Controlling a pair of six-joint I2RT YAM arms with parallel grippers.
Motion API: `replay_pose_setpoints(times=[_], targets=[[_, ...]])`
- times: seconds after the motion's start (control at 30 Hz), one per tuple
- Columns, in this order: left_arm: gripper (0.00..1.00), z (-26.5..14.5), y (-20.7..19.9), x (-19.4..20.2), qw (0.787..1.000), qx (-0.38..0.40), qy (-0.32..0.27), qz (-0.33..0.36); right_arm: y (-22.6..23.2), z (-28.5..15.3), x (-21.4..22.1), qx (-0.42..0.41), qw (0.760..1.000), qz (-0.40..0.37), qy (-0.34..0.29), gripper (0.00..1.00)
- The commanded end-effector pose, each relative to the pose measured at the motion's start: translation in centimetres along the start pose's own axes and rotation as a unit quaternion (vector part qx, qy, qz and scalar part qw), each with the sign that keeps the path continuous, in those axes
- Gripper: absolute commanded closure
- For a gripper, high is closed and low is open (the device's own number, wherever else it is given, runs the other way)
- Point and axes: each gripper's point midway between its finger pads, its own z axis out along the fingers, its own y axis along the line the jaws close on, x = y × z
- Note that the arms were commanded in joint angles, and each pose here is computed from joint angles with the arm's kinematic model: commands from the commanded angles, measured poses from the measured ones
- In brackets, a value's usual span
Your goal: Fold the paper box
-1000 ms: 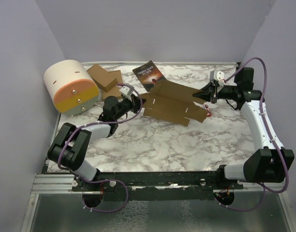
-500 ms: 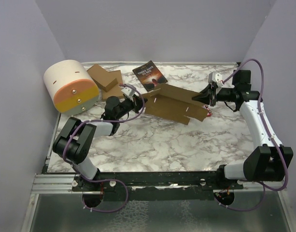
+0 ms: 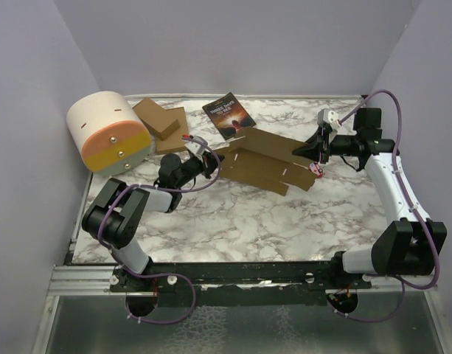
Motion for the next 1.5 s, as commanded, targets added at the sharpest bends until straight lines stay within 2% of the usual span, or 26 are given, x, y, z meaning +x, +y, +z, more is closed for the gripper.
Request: replay_pose_setpoints(times=[0.0,0.2,0.43,0.6,0.87,1.2,1.47], targets=[[1.00,-0.1,-0.1,-0.2,1.000,0.004,-0.009,0.021,0.5,0.2,0.3,-0.010,0.999,0.029,-0.009,0.99],[1.00,-0.5,0.1,0.0,0.999,0.003,-0.012,0.042,1.5,0.5,1.0,-0.030,0.997,0.061,-0.019,0.99],[1.00,-1.2,-0.1,-0.6,0.996,0.027,-0.021,0.085,-0.8,0.1,2.6,0.020,0.994,0.102,0.020,0.99],[1.00,-2.4,-1.5,-0.5,0.992,0.056,-0.036,0.111,-1.9,-0.7,2.8,0.033,0.990,0.133,0.024,0.99],[1.00,-3.5,-2.9,-0.2,0.986,0.085,-0.049,0.132,-1.2,-0.4,3.3,0.002,0.986,0.169,0.016,0.99],[1.00,-3.6,-2.7,-0.3,0.987,0.079,-0.051,0.132,0.4,0.0,3.4,-0.051,0.982,0.184,-0.009,0.99],[1.00,-3.4,-2.7,-0.8,0.987,0.078,-0.058,0.129,1.1,0.7,4.4,-0.063,0.980,0.189,0.005,0.99]])
